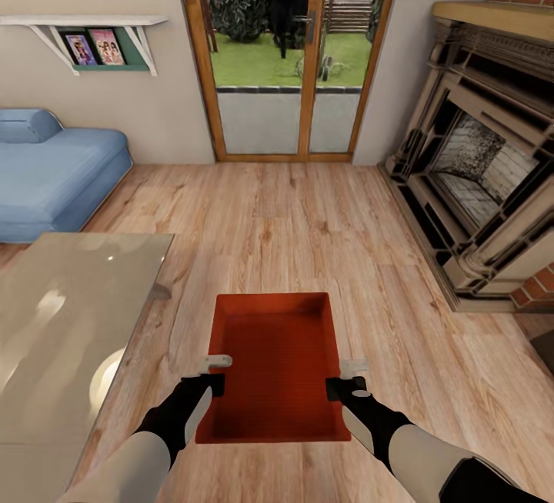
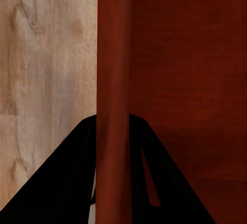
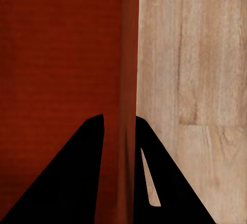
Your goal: Move the two storage containers from the living room to the garage. In the garage, place one container on the floor and stack the other container on top of it (either order is fine).
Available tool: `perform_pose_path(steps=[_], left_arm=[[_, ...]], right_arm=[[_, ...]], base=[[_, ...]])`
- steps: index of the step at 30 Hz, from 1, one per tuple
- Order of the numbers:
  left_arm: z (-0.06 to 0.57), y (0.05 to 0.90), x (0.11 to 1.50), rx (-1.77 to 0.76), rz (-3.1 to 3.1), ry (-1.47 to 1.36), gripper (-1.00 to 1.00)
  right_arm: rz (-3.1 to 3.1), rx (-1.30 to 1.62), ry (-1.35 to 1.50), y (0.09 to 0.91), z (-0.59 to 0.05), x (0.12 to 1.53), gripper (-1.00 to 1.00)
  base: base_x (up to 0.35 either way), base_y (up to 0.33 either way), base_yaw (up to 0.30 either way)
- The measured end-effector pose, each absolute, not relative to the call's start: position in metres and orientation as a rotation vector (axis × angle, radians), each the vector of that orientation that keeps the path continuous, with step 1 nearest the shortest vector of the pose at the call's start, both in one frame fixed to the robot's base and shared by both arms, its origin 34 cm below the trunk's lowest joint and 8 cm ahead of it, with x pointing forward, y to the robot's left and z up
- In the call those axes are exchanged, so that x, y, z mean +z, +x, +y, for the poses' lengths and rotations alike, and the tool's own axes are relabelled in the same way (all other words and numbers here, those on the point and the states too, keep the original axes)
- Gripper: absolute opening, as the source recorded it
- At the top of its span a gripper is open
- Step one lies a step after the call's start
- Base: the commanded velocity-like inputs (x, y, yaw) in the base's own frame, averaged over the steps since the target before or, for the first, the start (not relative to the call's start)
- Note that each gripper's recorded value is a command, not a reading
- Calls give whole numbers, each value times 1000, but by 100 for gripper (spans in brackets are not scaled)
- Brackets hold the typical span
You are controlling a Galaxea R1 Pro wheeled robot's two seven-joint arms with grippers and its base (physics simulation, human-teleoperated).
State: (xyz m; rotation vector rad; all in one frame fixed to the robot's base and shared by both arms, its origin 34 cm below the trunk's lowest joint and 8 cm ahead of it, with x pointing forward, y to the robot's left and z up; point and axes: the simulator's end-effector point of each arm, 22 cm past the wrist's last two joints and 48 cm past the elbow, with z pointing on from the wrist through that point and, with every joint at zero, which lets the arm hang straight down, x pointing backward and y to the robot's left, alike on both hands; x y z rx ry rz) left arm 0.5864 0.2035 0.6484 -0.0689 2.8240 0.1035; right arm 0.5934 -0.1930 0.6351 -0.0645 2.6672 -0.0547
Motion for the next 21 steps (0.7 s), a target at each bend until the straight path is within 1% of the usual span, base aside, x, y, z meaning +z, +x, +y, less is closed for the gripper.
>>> perform_pose_path(steps=[21], left_arm=[[203,597,664,101,2793,-70,-100]], right_arm=[[2636,-56,-64,605,-193,651,-100]], base=[[0,0,0]])
